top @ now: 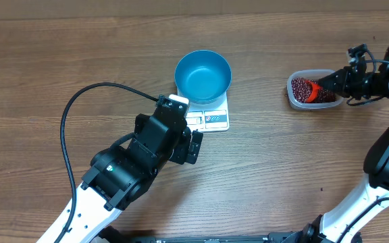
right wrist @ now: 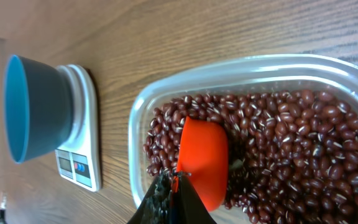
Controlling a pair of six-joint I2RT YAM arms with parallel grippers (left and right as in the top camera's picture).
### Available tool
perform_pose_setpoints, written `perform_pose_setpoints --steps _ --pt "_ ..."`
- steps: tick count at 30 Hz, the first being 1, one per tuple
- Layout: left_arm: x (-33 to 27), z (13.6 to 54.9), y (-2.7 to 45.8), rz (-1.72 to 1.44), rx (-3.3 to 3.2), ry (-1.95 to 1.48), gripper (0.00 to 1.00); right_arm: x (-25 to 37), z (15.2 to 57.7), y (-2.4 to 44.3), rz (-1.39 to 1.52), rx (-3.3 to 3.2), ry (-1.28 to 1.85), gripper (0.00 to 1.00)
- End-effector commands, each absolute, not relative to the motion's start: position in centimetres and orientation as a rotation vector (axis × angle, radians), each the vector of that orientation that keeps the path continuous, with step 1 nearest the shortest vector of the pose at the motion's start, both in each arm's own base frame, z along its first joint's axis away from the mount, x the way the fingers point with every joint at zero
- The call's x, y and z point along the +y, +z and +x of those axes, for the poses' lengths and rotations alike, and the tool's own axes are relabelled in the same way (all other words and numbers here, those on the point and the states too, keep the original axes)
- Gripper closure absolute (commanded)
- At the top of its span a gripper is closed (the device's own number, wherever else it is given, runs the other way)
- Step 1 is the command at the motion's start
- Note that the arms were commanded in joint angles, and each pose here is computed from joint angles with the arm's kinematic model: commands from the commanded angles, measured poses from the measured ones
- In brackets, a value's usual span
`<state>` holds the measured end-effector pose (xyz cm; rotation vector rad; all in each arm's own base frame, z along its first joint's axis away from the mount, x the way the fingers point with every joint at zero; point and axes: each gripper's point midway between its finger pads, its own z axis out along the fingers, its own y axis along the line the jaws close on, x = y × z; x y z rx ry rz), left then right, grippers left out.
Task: Scoop item into bowl and weigh 150g on scale
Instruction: 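Drag the red scoop through the beans with the right gripper to fill it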
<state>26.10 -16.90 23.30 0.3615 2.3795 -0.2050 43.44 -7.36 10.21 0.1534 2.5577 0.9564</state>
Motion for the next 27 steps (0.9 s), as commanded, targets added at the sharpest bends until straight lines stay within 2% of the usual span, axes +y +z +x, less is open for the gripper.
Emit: perform_pose_setpoints --steps 1,14,27 --pt "-17.0 26.1 23.2 0.386 2.378 -0.201 0.01 -7.5 43.5 10.7 0.173 2.486 1.055 0.96" --pt "-17.0 26.1 23.2 0.386 2.378 -0.201 0.0 -9.5 42.9 11.2 0.249 2.444 1.08 0.96" --pt "-17.0 26.1 23.2 0.386 2.378 -0.201 0.0 -8.8 42.9 13.0 0.258 2.341 1.223 0.96"
